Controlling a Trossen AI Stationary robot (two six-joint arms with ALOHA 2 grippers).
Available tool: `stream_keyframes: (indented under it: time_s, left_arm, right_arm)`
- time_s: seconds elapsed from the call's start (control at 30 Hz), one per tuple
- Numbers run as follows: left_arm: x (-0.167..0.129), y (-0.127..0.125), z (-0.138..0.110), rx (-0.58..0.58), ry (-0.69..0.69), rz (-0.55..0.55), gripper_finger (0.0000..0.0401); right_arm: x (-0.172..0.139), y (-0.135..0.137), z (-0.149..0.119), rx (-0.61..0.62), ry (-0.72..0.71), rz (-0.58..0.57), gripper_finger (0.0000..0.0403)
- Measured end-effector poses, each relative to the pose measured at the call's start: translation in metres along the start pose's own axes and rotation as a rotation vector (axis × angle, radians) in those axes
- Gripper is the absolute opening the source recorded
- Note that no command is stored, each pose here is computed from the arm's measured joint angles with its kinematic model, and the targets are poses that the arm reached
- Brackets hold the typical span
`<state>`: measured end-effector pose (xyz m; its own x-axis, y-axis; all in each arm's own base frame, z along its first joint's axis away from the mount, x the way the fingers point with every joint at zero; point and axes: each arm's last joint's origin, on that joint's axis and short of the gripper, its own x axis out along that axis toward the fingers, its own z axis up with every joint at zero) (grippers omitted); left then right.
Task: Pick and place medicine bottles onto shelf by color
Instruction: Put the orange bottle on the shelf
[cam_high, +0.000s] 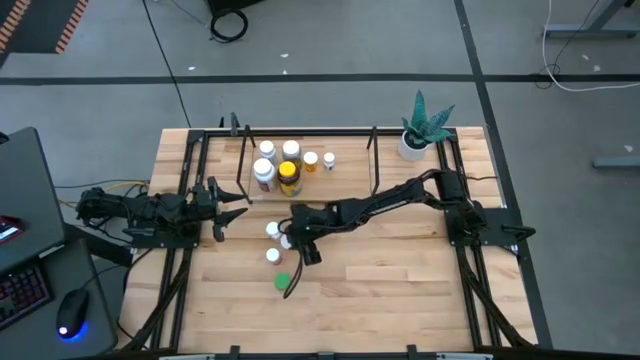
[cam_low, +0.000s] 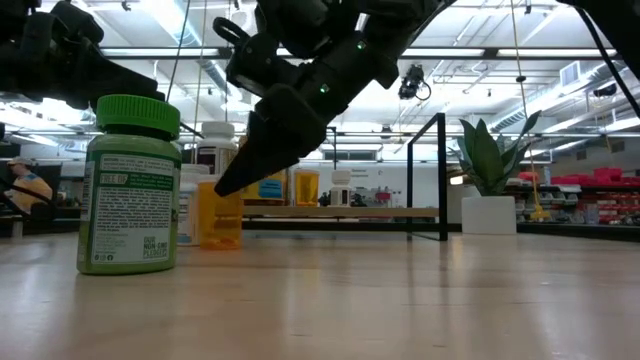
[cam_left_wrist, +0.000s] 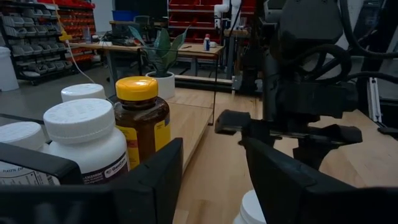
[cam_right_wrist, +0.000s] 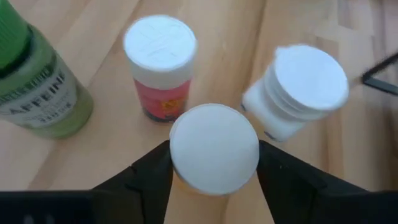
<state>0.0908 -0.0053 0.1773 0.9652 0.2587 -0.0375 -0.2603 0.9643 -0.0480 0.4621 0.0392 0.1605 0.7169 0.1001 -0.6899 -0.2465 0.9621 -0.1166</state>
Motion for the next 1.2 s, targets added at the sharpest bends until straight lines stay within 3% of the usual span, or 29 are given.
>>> stream_keyframes:
  time_s: [0.17, 0.6, 0.93, 1.2]
  left_arm:
    - [0.0, 0.0, 0.0, 0.0, 0.0, 0.0, 0.0187]
    - [0.0, 0.0, 0.0, 0.0, 0.0, 0.0, 0.0187]
    - [0.0, 0.0, 0.0, 0.001, 0.0, 0.0, 0.0182]
    - [0.0, 0.0, 0.0, 0.001, 0.0, 0.0, 0.0186]
  right_arm:
    - [-0.022, -0.009, 0.009, 0.01, 0.014, -0.066, 0.0232]
    - [-0.103, -0.04, 0.023, 0.081, 0.101, -0.238, 0.0226]
    - [-0.125, -0.064, -0.026, 0.222, 0.053, -0.33, 0.0226]
    - [-0.113, -0.086, -0.048, 0.308, -0.069, -0.409, 0.0227]
